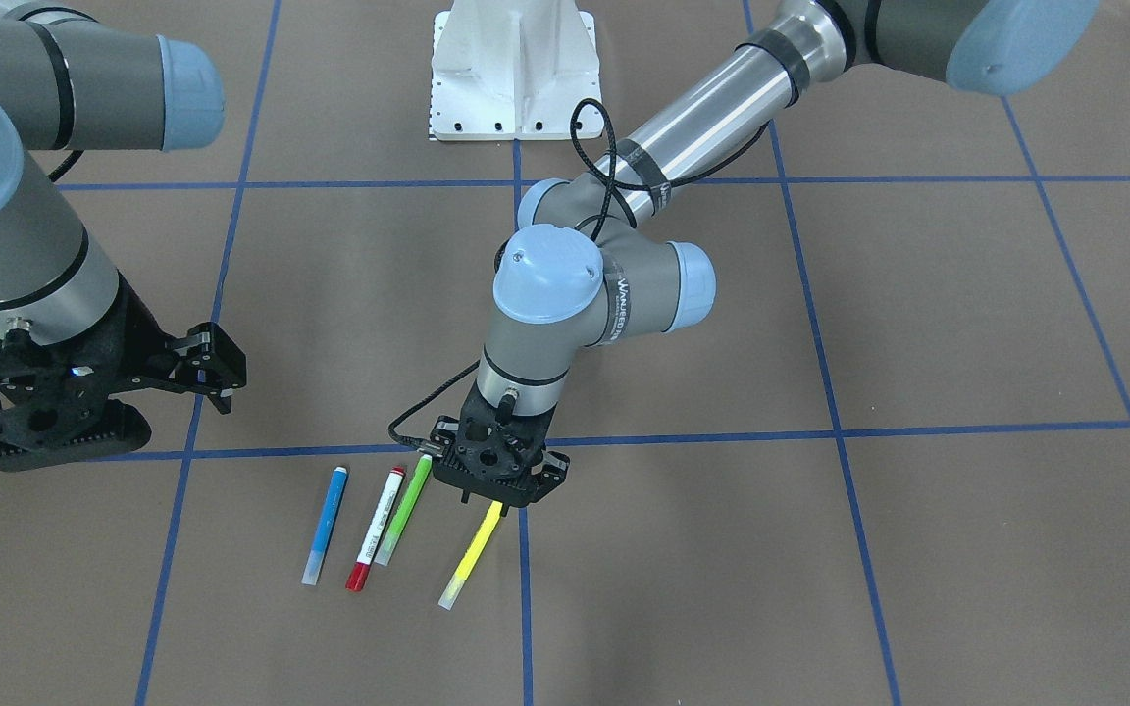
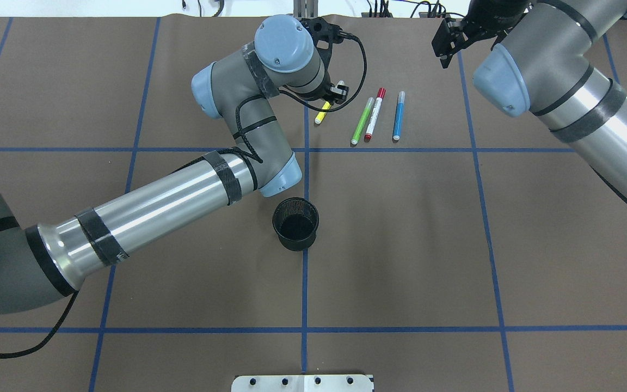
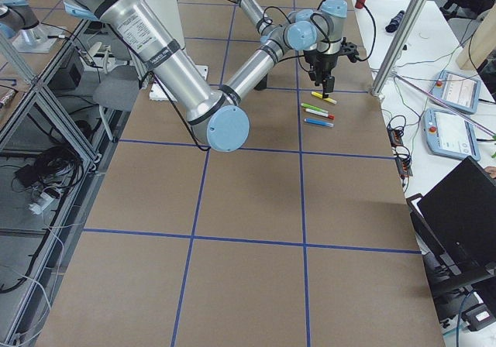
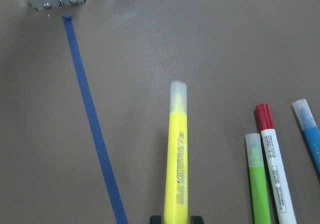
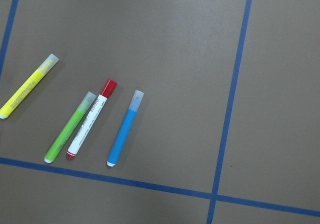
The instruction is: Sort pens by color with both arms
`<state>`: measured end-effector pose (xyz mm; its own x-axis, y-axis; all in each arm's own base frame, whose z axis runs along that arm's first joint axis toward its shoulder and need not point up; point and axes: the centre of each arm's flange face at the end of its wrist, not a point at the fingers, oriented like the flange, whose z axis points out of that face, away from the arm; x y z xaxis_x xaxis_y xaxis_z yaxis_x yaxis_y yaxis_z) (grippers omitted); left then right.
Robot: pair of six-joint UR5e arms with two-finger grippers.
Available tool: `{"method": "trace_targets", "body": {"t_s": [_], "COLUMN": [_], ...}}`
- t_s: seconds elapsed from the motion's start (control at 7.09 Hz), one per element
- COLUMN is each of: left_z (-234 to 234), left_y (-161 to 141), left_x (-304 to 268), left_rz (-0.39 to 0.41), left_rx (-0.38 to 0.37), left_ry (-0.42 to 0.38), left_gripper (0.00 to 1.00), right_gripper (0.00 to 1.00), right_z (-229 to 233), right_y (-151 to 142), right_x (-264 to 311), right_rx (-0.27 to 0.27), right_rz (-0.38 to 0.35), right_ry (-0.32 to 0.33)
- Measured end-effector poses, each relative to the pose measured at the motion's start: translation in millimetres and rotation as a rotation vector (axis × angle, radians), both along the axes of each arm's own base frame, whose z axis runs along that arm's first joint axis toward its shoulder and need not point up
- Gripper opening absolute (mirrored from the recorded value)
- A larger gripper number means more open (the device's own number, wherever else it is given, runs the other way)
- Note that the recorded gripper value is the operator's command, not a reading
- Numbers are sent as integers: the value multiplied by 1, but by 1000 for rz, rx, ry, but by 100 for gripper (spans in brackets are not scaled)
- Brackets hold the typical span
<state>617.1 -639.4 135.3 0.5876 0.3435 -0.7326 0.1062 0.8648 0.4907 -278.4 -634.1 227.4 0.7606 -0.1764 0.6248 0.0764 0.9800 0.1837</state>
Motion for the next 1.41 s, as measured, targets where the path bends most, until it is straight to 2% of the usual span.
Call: {"method": "trace_targets", "body": {"t_s": [0.71, 0.85, 1.13, 1.41], "left_z": [-12, -17, -38, -5], "left_y": [5, 9, 26, 54], "left_x": [-6, -14, -42, -111], "left_rz": [-7, -15, -23, 12], "left_rx": [0, -19, -86, -146], "left_ry": [22, 21, -36, -59], "left_gripper": [99, 99, 99, 99], "right_gripper": [100, 100, 100, 100], "right_z": [-3, -4, 1, 19], "right_y": [1, 1, 1, -7], "right_x": [1, 1, 5, 30], "right_rx": [5, 6, 8, 19], "right_rz": [0, -1, -4, -12], "right_ry": [-4, -5, -2, 12]}}
